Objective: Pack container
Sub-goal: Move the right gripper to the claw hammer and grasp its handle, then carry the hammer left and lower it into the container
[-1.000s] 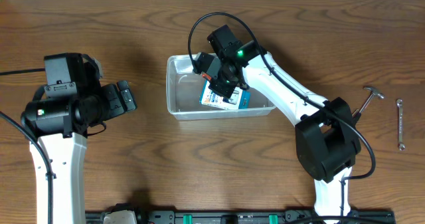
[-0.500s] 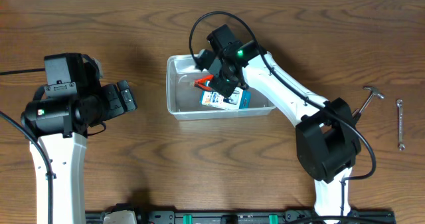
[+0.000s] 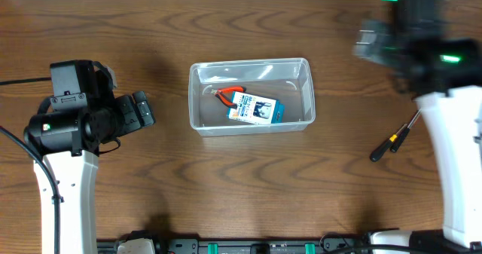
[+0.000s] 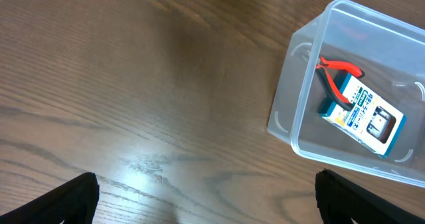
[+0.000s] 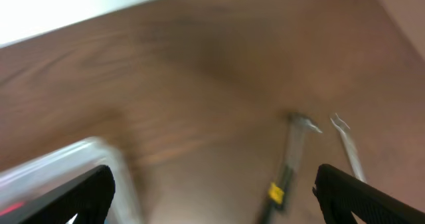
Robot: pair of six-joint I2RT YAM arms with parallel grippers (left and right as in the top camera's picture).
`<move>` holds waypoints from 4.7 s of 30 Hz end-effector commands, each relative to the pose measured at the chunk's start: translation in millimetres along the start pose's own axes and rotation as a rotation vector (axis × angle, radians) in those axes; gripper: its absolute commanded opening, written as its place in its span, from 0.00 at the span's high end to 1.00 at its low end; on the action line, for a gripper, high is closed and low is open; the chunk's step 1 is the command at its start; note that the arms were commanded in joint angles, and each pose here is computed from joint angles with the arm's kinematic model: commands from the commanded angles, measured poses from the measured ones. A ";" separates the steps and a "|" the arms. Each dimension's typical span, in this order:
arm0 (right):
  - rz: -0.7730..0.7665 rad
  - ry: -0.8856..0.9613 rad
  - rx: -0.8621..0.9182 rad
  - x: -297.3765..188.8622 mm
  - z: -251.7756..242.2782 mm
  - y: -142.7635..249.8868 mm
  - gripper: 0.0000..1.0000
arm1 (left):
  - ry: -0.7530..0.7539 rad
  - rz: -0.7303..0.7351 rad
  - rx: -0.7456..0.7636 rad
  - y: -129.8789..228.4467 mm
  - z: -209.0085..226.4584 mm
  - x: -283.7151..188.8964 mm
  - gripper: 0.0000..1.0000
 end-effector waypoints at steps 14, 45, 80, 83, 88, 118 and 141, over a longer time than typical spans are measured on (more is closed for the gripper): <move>0.393 0.139 0.363 157.4 -100.6 39.0 0.01 | -0.012 -0.007 0.017 -2.8 0.7 -3.1 0.04; 0.527 0.177 0.265 292.9 -140.9 69.6 0.06 | -0.012 -0.004 0.015 -2.4 0.7 -3.1 0.04; 0.663 0.186 0.169 311.7 -145.1 102.5 0.29 | -0.013 -0.003 0.015 -2.2 0.7 -3.1 0.04; 0.668 0.187 0.169 311.2 -145.1 103.0 0.39 | -0.012 -0.003 0.015 -2.2 0.7 -3.1 0.04; 0.669 0.188 0.169 311.1 -145.1 103.1 0.55 | -0.012 -0.003 0.015 -2.1 0.7 -3.1 0.04; 0.678 0.156 0.183 303.6 -141.7 98.7 0.99 | -0.014 0.011 0.014 -0.1 1.0 -3.1 0.04; -0.028 -0.650 -1.060 42.3 92.1 76.4 0.99 | -0.014 0.011 0.014 -0.2 1.0 -3.1 0.04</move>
Point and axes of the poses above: each gripper's point midway between its finger pads, its own x axis out along the fingers, its own z axis along the line the jaws close on, y = z × x, the point moved 10 cm from there along -x, back along the fingers, and after that the axes turned 5 degrees about x, right-handed, at the moved point
